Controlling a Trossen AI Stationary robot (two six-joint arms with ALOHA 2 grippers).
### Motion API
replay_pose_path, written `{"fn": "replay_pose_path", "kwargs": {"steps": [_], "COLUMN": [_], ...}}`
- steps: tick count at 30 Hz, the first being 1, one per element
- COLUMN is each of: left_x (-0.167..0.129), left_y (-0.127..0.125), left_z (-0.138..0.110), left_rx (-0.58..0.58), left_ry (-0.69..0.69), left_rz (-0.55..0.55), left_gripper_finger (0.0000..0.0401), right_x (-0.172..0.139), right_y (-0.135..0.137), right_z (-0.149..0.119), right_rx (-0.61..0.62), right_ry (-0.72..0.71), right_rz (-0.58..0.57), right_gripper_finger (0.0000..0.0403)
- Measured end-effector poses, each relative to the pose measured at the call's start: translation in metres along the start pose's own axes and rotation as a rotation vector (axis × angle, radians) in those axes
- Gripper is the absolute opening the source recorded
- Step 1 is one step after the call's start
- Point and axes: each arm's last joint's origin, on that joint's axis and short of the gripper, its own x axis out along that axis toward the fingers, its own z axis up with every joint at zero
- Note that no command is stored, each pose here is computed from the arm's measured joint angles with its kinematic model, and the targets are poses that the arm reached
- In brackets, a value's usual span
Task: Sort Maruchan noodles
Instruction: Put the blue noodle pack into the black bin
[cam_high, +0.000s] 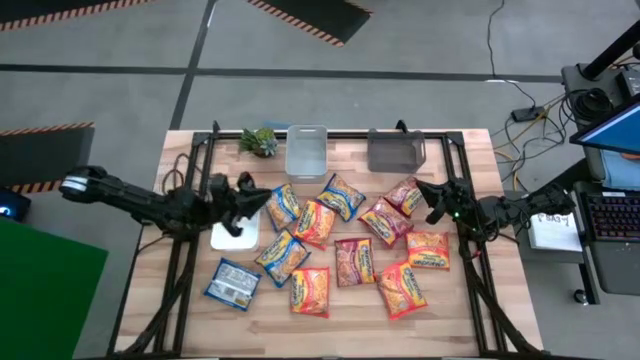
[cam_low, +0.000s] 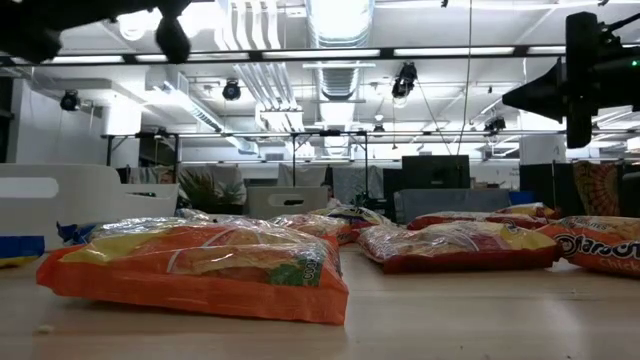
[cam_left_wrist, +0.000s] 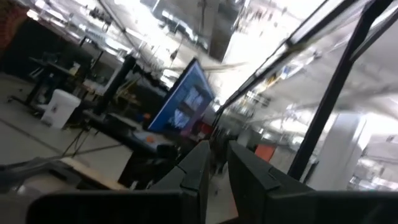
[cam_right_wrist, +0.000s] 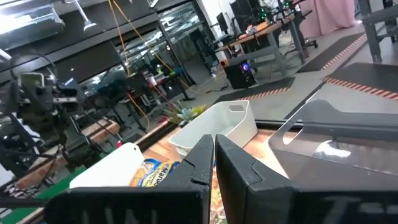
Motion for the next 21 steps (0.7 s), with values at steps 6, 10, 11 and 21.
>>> {"fn": "replay_pose_path", "kwargs": {"steps": [6,10,11,21], "left_x": [0.040,0.060,0.065,0.092], "left_y": [-0.016,-0.023,-0.025,-0.026], "left_z": [0.002,0.004,0.004,-0.016], "left_rx": [0.163,0.274,0.297,0.543], "left_ry": [0.162,0.318,0.357,0.772], "left_rz": [0.025,0.070,0.079,0.149], "left_gripper_finger": [0.0040,0.0040,0.0040,0.0040], "right_x": [-0.002,-0.003,-0.003,0.006], "right_y": [0.007,0.012,0.014,0.039], "right_z": [0.018,0.032,0.036,0.066], "right_rx": [0.194,0.266,0.269,0.231], "right_ry": [-0.010,-0.021,-0.023,0.017], "right_rz": [0.069,0.111,0.113,0.113], "right_gripper_finger": [0.0009,0.0009,0.0009,0.0009]}}
